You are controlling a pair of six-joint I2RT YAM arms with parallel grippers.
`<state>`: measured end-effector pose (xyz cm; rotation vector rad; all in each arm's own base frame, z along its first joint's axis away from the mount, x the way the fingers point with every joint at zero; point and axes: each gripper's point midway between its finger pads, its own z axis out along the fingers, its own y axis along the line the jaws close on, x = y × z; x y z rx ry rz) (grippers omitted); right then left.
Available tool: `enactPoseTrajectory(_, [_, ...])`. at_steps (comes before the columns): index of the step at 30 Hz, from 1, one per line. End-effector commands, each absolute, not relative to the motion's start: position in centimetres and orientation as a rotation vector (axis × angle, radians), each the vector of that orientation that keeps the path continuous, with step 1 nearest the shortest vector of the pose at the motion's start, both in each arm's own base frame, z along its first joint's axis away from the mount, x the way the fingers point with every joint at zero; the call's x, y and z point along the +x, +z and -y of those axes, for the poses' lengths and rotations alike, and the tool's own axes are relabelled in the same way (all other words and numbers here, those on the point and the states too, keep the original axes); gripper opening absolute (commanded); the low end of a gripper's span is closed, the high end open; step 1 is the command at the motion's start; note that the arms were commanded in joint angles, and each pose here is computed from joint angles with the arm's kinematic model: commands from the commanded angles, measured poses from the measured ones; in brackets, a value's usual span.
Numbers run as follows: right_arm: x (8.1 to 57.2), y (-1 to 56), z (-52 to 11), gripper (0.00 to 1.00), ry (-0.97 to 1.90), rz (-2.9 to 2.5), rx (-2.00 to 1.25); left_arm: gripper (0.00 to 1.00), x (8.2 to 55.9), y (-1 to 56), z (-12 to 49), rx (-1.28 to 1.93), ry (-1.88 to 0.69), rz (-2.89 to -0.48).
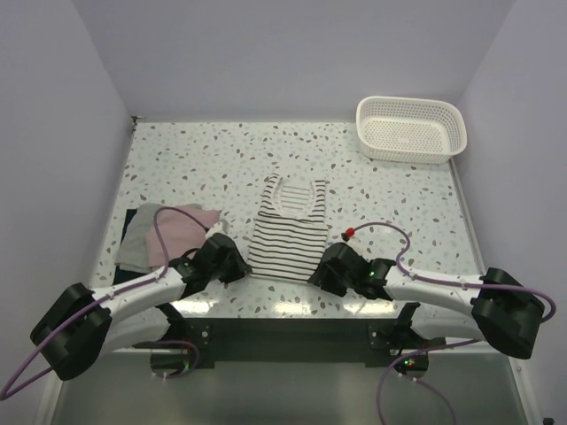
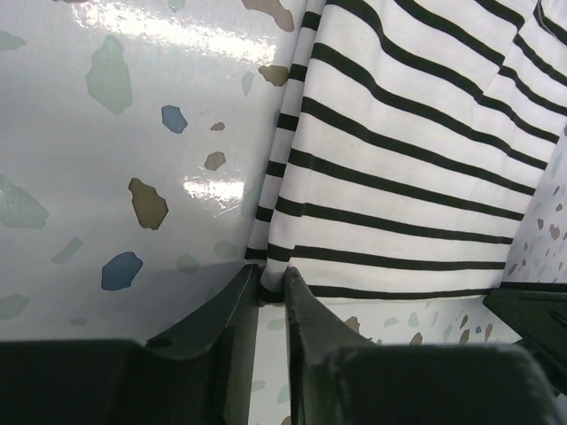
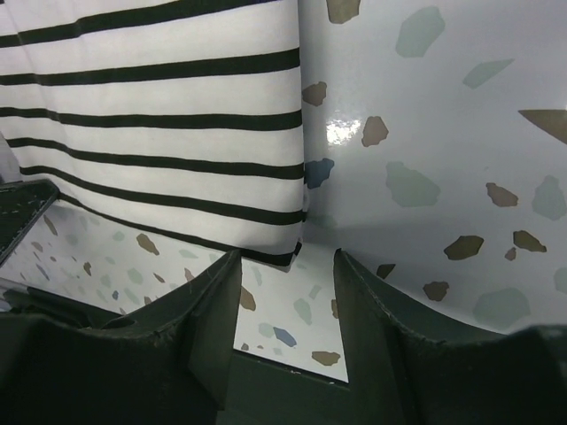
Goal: Fold and stack the tank tops
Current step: Fold the tank top
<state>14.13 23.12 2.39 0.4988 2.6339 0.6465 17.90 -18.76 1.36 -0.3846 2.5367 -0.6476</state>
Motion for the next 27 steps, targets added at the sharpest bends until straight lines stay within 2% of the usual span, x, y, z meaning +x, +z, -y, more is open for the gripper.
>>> enactPoseTrajectory(1, [14.3,1.9,-23.3,0.49,0.662,-2.617,0.556,0.21,13.7,-2.9,15.2,-0.387,-0.438,-2.732])
enactPoseTrajectory(12, [14.7,0.5,-22.3,0.40,0.591,-2.596,0.594,0.06,13.6,-2.9,15.5,-0.361,-0.470,-2.727])
enactPoseTrajectory(16, [14.8,0.1,-22.8,0.31,0.591,-2.606,0.574,0.03,13.4,-2.9,15.8,-0.340,-0.485,-2.730])
enactPoseTrajectory(17, [14.9,-0.1,-22.7,0.24,0.579,-2.611,0.566,0.03,13.4,-2.9,15.8,-0.335,-0.487,-2.731])
enactPoseTrajectory(19, [15.0,-0.1,-22.7,0.17,0.568,-2.608,0.557,0.00,13.3,-2.9,16.0,-0.321,-0.499,-2.731])
enactPoseTrajectory(20, [15.0,-0.1,-22.6,0.08,0.557,-2.607,0.550,0.00,13.2,-2.7,16.2,-0.315,-0.510,-2.732])
enactPoseTrajectory(22, [15.0,0.1,-22.0,0.00,0.517,-2.609,0.514,0.00,13.1,-2.5,16.4,-0.292,-0.515,-2.733])
enactPoseTrajectory(27, [14.0,2.1,-20.8,0.00,0.486,-2.622,0.365,0.00,12.2,-1.2,16.4,-0.249,-0.505,-2.729])
